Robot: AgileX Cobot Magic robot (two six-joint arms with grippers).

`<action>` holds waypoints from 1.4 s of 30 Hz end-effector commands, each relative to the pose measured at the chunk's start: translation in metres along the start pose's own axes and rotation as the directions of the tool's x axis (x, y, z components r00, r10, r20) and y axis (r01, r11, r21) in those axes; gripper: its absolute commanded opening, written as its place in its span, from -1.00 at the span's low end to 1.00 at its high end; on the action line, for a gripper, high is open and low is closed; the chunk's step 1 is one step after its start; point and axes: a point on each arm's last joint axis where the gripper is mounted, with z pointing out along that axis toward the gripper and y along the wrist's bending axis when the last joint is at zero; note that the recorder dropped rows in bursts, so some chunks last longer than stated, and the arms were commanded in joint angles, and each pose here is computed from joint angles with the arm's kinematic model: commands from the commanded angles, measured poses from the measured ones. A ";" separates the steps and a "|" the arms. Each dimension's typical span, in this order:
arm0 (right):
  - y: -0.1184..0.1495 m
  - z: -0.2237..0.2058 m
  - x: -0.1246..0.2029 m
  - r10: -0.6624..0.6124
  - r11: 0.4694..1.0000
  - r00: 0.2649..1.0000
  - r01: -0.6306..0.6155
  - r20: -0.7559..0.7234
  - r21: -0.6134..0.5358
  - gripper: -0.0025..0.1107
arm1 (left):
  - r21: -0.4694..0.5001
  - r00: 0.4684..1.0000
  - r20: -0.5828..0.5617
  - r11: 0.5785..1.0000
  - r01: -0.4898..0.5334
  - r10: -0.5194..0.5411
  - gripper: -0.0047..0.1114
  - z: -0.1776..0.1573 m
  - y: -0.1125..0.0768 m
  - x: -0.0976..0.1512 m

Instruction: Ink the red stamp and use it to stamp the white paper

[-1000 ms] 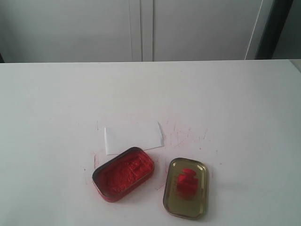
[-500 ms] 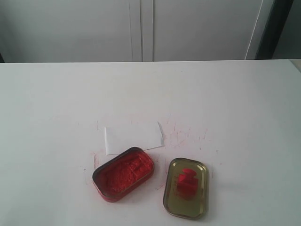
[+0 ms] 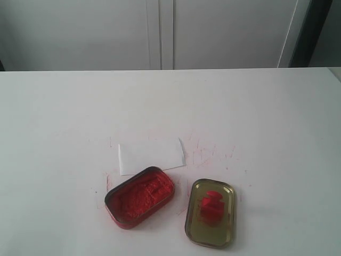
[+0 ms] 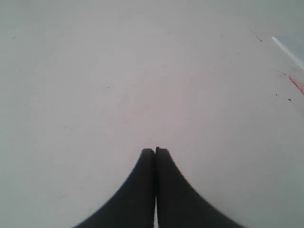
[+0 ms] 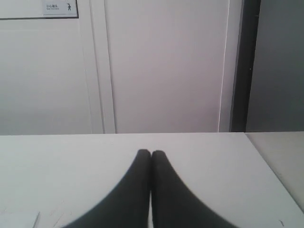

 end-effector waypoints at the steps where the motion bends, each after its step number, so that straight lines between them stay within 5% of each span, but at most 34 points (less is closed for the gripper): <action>1: 0.001 0.014 -0.014 -0.016 1.000 0.997 0.016 -0.077 0.005 -0.96 | 0.002 1.000 0.001 1.000 0.013 -0.013 -0.92 0.001 0.000 0.002; 14: 0.001 0.059 -0.016 -0.005 1.000 0.912 0.013 -0.409 0.017 -0.96 | 0.002 1.000 0.001 1.000 0.013 -0.013 -0.92 0.001 0.000 0.002; 28: 0.000 0.112 0.005 -0.022 0.999 0.645 0.043 -0.764 0.007 -0.96 | 0.002 1.000 0.001 1.000 0.013 -0.013 -0.92 0.001 0.000 0.002; 42: 0.002 0.153 0.034 -0.069 0.998 0.437 0.029 -0.897 -0.063 -0.96 | 0.002 1.000 0.001 1.000 0.013 -0.013 -0.92 0.001 0.000 0.002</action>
